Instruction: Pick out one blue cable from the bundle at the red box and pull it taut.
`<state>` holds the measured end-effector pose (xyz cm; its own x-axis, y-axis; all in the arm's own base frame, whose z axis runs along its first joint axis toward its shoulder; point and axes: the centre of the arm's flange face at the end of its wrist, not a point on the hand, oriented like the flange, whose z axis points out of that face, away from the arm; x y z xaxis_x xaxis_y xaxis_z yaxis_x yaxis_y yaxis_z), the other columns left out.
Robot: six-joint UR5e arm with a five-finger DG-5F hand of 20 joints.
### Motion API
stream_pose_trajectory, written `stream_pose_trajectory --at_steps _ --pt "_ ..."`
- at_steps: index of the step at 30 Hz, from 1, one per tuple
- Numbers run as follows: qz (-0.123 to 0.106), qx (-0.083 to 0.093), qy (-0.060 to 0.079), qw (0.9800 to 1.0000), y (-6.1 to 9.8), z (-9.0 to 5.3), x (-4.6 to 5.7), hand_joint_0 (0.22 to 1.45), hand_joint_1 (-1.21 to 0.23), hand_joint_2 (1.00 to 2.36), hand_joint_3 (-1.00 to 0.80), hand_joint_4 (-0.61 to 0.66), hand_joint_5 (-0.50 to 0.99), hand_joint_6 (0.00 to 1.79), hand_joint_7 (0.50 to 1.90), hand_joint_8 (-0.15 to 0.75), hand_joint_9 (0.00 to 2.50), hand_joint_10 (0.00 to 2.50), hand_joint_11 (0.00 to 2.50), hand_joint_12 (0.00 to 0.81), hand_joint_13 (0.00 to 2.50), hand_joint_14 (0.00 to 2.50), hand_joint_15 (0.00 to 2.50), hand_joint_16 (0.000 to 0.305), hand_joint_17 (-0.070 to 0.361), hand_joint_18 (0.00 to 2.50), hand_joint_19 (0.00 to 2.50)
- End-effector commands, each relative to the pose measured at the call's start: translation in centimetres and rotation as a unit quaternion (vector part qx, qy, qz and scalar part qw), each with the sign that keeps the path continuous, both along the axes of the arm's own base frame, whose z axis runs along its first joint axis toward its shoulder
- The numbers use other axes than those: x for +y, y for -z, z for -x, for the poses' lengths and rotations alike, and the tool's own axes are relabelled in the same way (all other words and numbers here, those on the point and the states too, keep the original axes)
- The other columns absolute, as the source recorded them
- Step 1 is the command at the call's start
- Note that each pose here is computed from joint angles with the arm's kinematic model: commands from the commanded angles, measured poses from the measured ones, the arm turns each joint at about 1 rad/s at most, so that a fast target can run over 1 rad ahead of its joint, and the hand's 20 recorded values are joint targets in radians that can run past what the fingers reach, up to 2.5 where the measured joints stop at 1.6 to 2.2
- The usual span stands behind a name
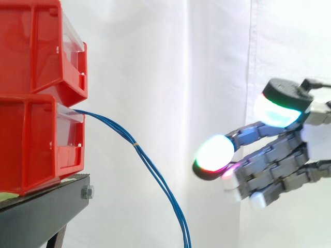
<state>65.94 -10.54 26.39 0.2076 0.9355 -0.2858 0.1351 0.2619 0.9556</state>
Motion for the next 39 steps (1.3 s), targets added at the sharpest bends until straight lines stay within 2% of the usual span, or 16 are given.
stream_pose_trajectory --at_steps 1,5,8,12,18,19,20,21,23,24,28,31,34,35,36,39 --pt "0.001 -0.001 0.003 1.0 2.1 -2.4 0.2 0.48 -0.64 1.0 -0.5 0.2 -0.2 0.5 0.75 0.232 0.55 0.01 0.29 0.323 0.51 0.01 0.29 0.054 0.121 0.38 0.56" --pt "0.001 -0.001 0.0 1.0 2.8 -3.5 0.5 0.48 -0.64 1.0 -0.5 0.2 -0.2 0.5 0.75 0.232 0.57 0.01 0.28 0.323 0.52 0.01 0.3 0.053 0.12 0.38 0.56" --pt "0.0 0.002 0.0 1.0 4.5 -5.2 0.6 0.48 -0.63 1.0 -0.5 0.2 -0.19 0.5 0.75 0.233 0.57 0.01 0.29 0.323 0.52 0.01 0.3 0.053 0.119 0.38 0.57" --pt "0.0 -0.006 0.0 1.0 4.7 -6.1 0.7 0.48 -0.63 1.0 -0.5 0.2 -0.19 0.5 0.75 0.234 0.58 0.01 0.29 0.323 0.52 0.01 0.3 0.053 0.119 0.38 0.57" --pt "0.006 -0.036 -0.001 0.9993 4.2 -6.9 1.1 0.49 -0.62 1.0 -0.5 0.2 -0.19 0.5 0.75 0.235 0.59 0.01 0.3 0.323 0.52 0.01 0.31 0.053 0.119 0.38 0.57" --pt "0.009 -0.036 -0.004 0.9993 4.6 -7.0 1.4 0.49 -0.62 1.0 -0.5 0.2 -0.19 0.5 0.75 0.235 0.59 0.01 0.3 0.323 0.53 0.01 0.31 0.053 0.119 0.38 0.58" --pt "0.006 -0.037 -0.004 0.9993 6.0 -7.5 1.3 0.49 -0.62 1.0 -0.5 0.21 -0.19 0.5 0.75 0.235 0.59 0.01 0.3 0.325 0.53 0.01 0.31 0.053 0.119 0.38 0.58" --pt "0.004 -0.043 -0.005 0.999 5.9 -7.7 1.4 0.48 -0.62 1.0 -0.5 0.21 -0.19 0.5 0.75 0.234 0.6 0.01 0.3 0.325 0.53 0.01 0.31 0.053 0.119 0.38 0.58" --pt "-0.005 -0.06 -0.008 0.9982 6.4 -8.2 1.5 0.49 -0.62 1.0 -0.5 0.21 -0.19 0.5 0.75 0.238 0.6 0.01 0.3 0.326 0.53 0.01 0.31 0.053 0.119 0.39 0.58" --pt "-0.013 -0.074 -0.009 0.9971 6.2 -8.5 1.6 0.48 -0.62 1.0 -0.5 0.21 -0.19 0.5 0.75 0.236 0.6 0.01 0.31 0.326 0.53 0.01 0.32 0.053 0.119 0.39 0.58" --pt "-0.016 -0.089 -0.012 0.9958 6.3 -8.9 2.0 0.49 -0.61 1.0 -0.5 0.21 -0.19 0.5 0.76 0.239 0.61 0.01 0.32 0.324 0.54 0.01 0.32 0.053 0.119 0.39 0.59" --pt "-0.017 -0.083 -0.016 0.9963 7.5 -9.0 2.3 0.49 -0.61 1.0 -0.5 0.21 -0.19 0.5 0.76 0.237 0.61 0.01 0.31 0.324 0.55 0.01 0.33 0.053 0.119 0.39 0.59" --pt "-0.027 -0.075 -0.03 0.9964 9.0 -9.2 3.1 0.49 -0.6 1.0 -0.5 0.21 -0.19 0.5 0.76 0.238 0.62 0.01 0.32 0.324 0.55 0.01 0.33 0.053 0.119 0.39 0.6" --pt "-0.027 -0.075 -0.03 0.9964 9.0 -9.2 3.1 0.49 -0.6 1.0 -0.5 0.21 -0.19 0.5 0.76 0.24 0.62 0.01 0.32 0.324 0.56 0.01 0.33 0.053 0.119 0.39 0.6" --pt "-0.037 -0.075 -0.044 0.9955 9.3 -9.2 3.7 0.49 -0.6 1.0 -0.5 0.21 -0.19 0.5 0.76 0.24 0.62 0.01 0.32 0.326 0.56 0.01 0.34 0.053 0.119 0.39 0.6" --pt "-0.041 -0.074 -0.052 0.995 9.4 -9.3 3.9 0.49 -0.6 1.0 -0.5 0.21 -0.19 0.5 0.76 0.239 0.62 0.01 0.32 0.325 0.57 0.01 0.34 0.053 0.119 0.4 0.61"
